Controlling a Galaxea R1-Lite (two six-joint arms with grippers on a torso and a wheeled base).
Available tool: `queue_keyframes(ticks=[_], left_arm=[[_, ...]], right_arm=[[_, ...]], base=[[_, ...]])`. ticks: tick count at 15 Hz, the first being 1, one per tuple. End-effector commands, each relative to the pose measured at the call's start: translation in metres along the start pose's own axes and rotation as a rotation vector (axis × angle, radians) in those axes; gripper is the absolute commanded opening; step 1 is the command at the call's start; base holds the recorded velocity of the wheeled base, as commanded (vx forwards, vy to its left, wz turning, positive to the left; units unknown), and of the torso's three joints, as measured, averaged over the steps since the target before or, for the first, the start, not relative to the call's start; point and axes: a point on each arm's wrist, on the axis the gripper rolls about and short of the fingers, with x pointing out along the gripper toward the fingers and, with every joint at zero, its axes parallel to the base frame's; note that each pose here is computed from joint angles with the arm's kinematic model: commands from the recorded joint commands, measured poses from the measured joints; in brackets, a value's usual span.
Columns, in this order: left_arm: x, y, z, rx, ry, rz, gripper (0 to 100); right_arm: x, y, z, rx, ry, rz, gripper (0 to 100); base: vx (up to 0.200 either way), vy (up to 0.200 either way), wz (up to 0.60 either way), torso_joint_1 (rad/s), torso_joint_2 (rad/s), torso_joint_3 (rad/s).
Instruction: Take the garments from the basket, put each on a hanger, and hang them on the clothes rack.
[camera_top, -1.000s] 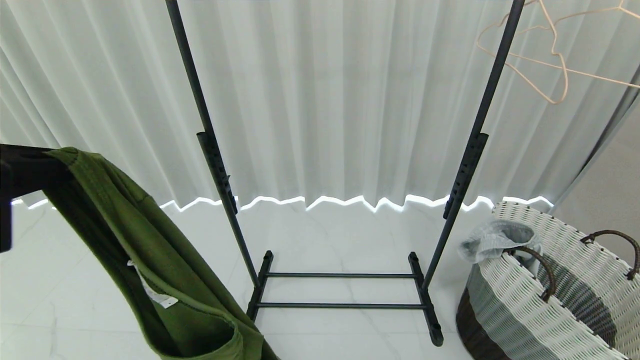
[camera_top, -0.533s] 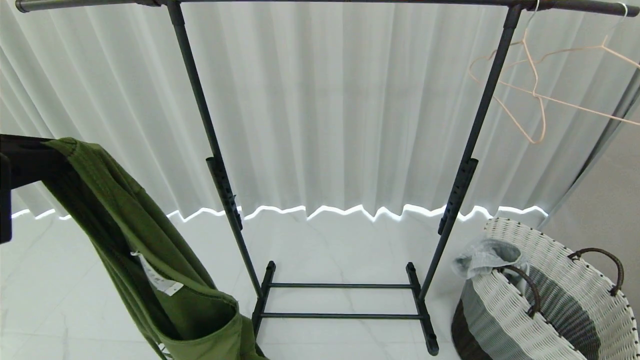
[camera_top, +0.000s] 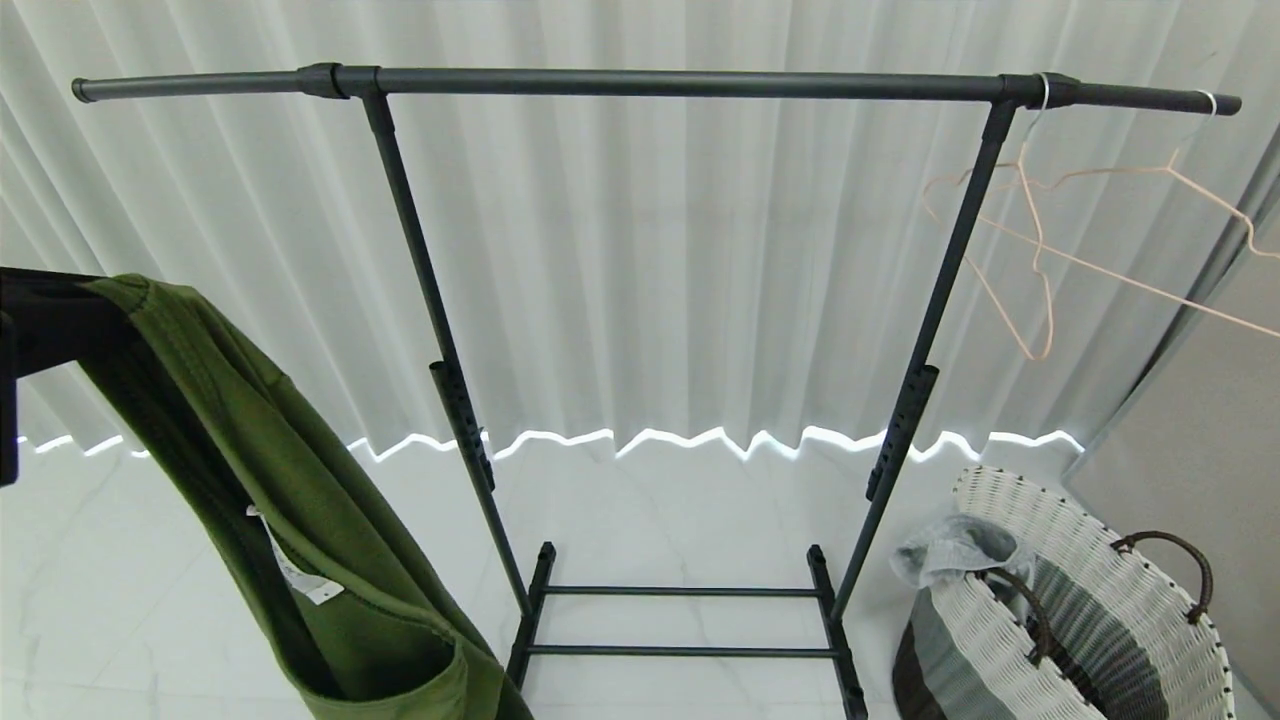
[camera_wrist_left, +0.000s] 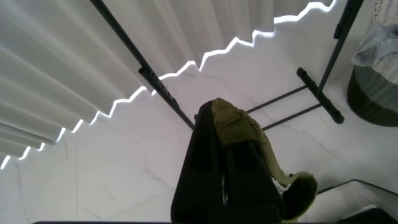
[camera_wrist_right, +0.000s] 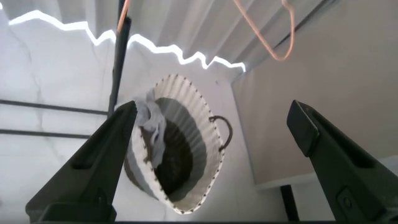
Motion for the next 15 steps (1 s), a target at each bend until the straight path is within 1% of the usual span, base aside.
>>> queue_keyframes(ticks=[1, 3, 5, 6, 9, 10, 14, 15], left_arm=[[0.001, 0.0, 0.0, 0.003, 0.003, 0.0, 0], [0.001, -0.001, -0.002, 0.005, 0.008, -0.001, 0], [0.003, -0.002, -0.004, 0.011, 0.02, -0.002, 0], [0.003, -0.002, -0.004, 0.011, 0.02, -0.002, 0], [0.004, -0.002, -0.005, 0.013, 0.024, -0.001, 0], [0.0, -0.002, -0.006, 0.01, 0.016, -0.004, 0], [-0.002, -0.002, -0.013, 0.015, 0.026, -0.006, 0], [-0.002, -0.002, -0.014, 0.015, 0.026, -0.006, 0]], right_arm=[[0.01, 0.001, 0.001, -0.002, 0.009, 0.005, 100], [0.015, 0.001, 0.003, 0.0, -0.016, 0.005, 100], [0.018, 0.002, 0.003, 0.001, -0.019, 0.03, 100], [0.02, 0.003, 0.0, 0.002, -0.011, 0.036, 100], [0.023, 0.008, -0.006, -0.005, -0.046, 0.043, 100], [0.025, 0.009, -0.008, -0.01, -0.055, 0.041, 100], [0.026, 0.01, -0.009, -0.025, -0.059, 0.045, 100], [0.026, 0.01, -0.009, -0.025, -0.059, 0.045, 100]], base=[[0.0, 0.0, 0.0, 0.198, -0.5, -0.281], [0.0, 0.0, 0.0, 0.21, -0.51, -0.295], [0.0, 0.0, 0.0, 0.222, -0.52, -0.3], [0.0, 0.0, 0.0, 0.227, -0.52, -0.3], [0.0, 0.0, 0.0, 0.237, -0.53, -0.302], [0.2, 0.0, 0.0, 0.129, -0.3, -0.154], [0.2, 0.0, 0.0, 0.041, -0.08, -0.051], [0.2, -0.2, 0.0, 0.022, 0.0, -0.007]])
